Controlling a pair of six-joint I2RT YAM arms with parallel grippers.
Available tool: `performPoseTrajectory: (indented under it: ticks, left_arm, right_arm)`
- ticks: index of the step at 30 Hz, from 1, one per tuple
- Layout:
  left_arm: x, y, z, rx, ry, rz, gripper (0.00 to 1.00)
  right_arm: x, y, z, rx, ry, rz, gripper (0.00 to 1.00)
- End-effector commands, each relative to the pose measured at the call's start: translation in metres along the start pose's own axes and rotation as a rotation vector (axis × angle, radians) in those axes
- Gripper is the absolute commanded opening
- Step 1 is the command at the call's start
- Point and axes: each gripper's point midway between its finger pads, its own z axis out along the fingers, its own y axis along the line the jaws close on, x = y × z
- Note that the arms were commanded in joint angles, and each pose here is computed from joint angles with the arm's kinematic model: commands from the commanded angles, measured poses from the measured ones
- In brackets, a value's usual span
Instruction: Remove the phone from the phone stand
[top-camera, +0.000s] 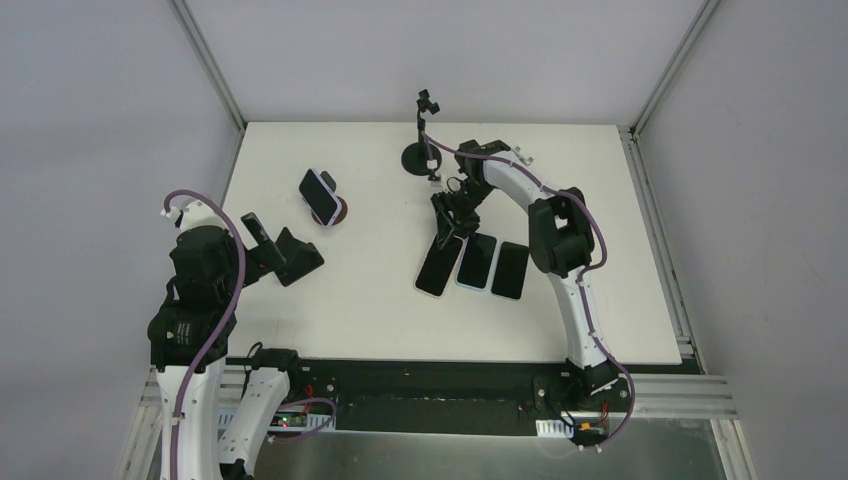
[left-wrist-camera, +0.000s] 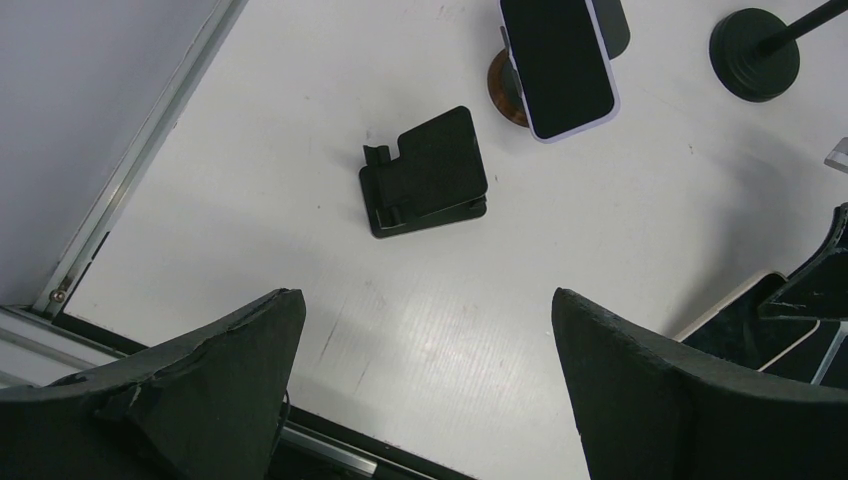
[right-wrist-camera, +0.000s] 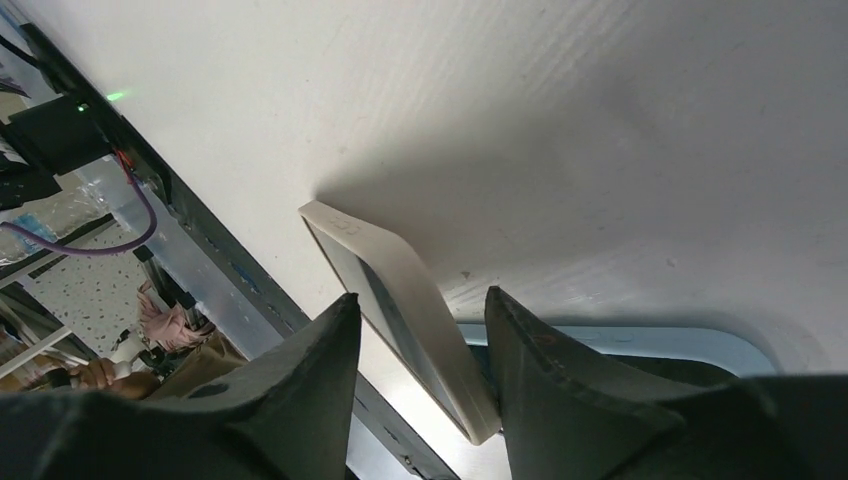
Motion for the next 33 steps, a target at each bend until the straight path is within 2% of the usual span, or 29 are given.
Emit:
performPoseTrajectory:
  ticks: [1, 8, 13, 18, 28, 33]
  left_arm:
    - [-0.003, -0.004, 0.001, 0.023, -0.002, 0.020, 0.99]
    - [-0.003, -0.004, 0.001, 0.024, -0.003, 0.024, 0.99]
    - [-0.001, -0.003, 0.001, 0.022, -0.003, 0.025, 0.99]
    - [0.000, -0.004, 0.002, 0.023, 0.001, 0.024, 0.99]
    - [0.001, -0.003, 0.001, 0.026, -0.001, 0.025, 0.99]
    - [0.003, -0.001, 0.001, 0.021, -0.003, 0.028, 0.99]
  right_arm:
    - [0.001, 0.005, 0.000, 0.000, -0.001, -0.012, 0.53]
    - [-0.005, 0.003, 0.000, 0.015, -0.021, -0.007, 0.67]
    - [-0.011, 0.003, -0.003, 0.041, -0.054, 0.004, 0.72]
    - [-0.020, 0.008, -0.005, 0.050, -0.091, 0.007, 0.74]
    - [-0.025, 0.027, 0.008, 0.041, -0.074, -0.027, 0.75]
    - [-0.034, 0.002, 0.004, 0.207, -0.137, -0.001, 0.75]
